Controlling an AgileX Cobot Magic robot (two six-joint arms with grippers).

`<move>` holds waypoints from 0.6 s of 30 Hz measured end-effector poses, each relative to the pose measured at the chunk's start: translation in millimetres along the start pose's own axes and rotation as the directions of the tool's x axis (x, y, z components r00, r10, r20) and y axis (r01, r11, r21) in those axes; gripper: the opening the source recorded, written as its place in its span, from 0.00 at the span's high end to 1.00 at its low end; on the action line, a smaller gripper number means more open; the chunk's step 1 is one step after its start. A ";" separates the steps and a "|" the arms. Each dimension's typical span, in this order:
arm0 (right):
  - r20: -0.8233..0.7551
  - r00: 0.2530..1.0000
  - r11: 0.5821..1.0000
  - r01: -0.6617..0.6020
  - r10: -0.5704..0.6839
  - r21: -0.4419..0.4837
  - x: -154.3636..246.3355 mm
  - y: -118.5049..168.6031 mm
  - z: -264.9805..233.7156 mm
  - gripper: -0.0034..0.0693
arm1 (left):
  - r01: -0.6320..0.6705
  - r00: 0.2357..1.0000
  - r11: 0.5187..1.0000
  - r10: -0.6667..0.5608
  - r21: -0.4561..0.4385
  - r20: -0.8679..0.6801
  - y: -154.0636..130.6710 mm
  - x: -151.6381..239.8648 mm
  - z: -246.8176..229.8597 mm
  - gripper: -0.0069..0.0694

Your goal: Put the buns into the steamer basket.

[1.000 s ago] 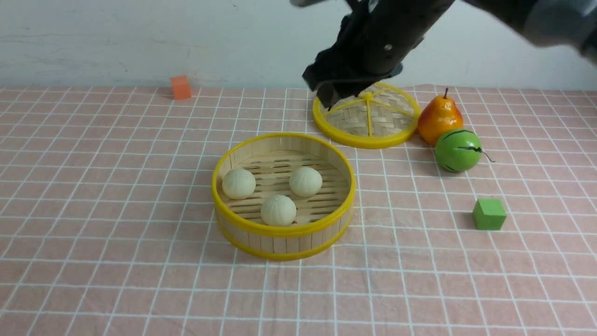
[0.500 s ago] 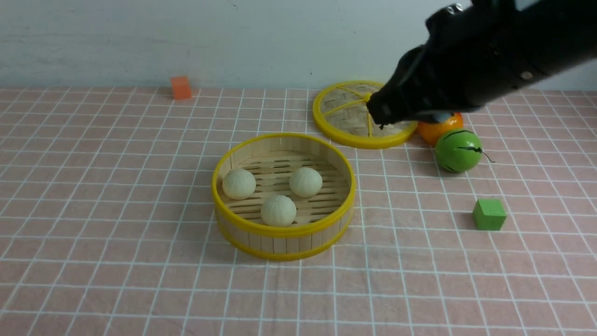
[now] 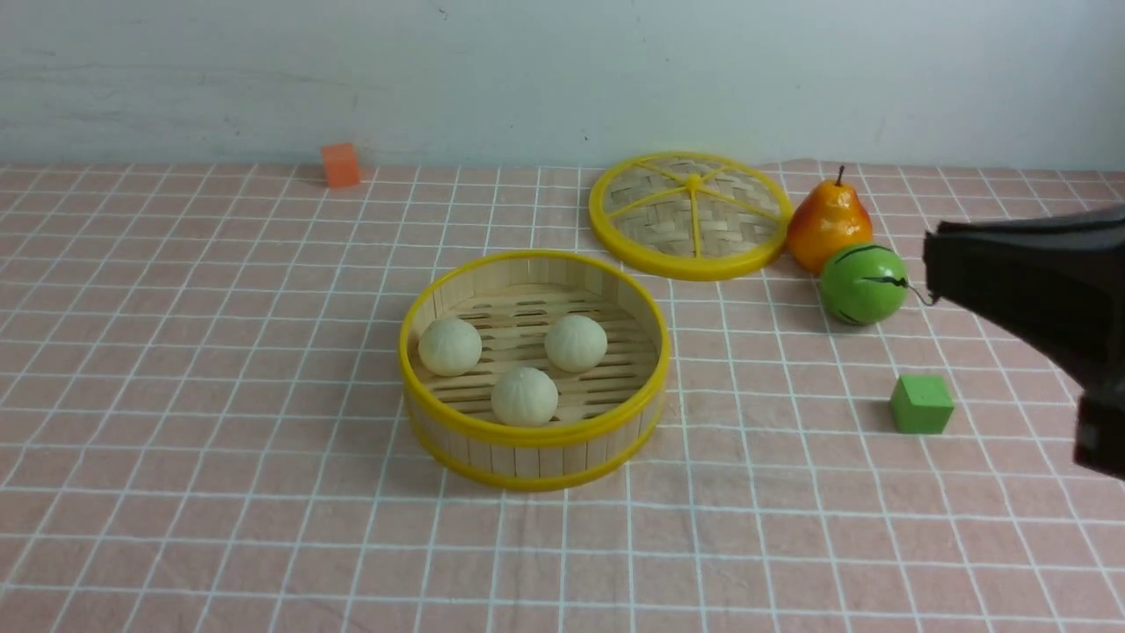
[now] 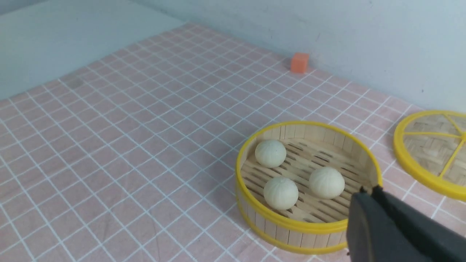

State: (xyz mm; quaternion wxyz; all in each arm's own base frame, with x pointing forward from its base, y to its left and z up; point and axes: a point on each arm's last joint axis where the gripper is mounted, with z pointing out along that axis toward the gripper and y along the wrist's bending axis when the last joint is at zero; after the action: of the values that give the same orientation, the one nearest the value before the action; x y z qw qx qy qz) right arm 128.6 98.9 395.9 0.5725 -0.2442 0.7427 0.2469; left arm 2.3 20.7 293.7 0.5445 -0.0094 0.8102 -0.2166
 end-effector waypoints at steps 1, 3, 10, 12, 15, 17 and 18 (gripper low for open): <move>0.011 1.000 1.000 -0.001 0.001 -0.001 1.4 0.7 -4.8 0.97 | 0.000 1.000 1.000 0.000 0.000 0.000 0.0 0.0 0.0 0.63; 0.025 1.000 1.000 0.002 -0.002 -0.002 1.1 1.5 -9.9 0.97 | 0.000 1.000 1.000 0.000 0.000 0.000 0.0 0.0 0.0 0.62; 0.027 1.000 1.000 0.002 -0.002 -0.005 1.3 2.2 -12.8 0.96 | 0.000 1.000 1.000 0.000 0.001 0.001 -0.1 -0.1 0.0 0.61; 0.026 1.000 1.000 0.003 -0.003 -0.005 1.3 2.1 -12.8 0.96 | 0.000 1.000 1.000 0.000 0.001 0.001 -0.1 -0.1 0.0 0.61; 0.027 1.000 1.000 0.010 -0.010 -0.001 1.3 1.9 -13.1 0.95 | 0.000 1.000 1.000 0.000 0.002 0.002 -0.1 -0.2 0.0 0.61; 0.027 1.000 1.000 0.010 -0.010 -0.001 1.3 1.9 -13.1 0.95 | 0.000 1.000 1.000 0.000 0.002 0.002 -0.1 -0.2 0.0 0.61; 0.027 1.000 1.000 0.011 -0.011 -0.001 1.3 1.9 -13.1 0.95 | 0.000 1.000 1.000 0.000 0.002 0.002 -0.1 -0.2 0.0 0.61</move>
State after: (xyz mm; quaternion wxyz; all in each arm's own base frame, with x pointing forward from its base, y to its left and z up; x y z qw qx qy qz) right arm 117.5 91.7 397.7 0.5837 -0.2451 0.7335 0.2476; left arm 2.3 20.6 293.9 0.5452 -0.0092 0.8096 -0.2173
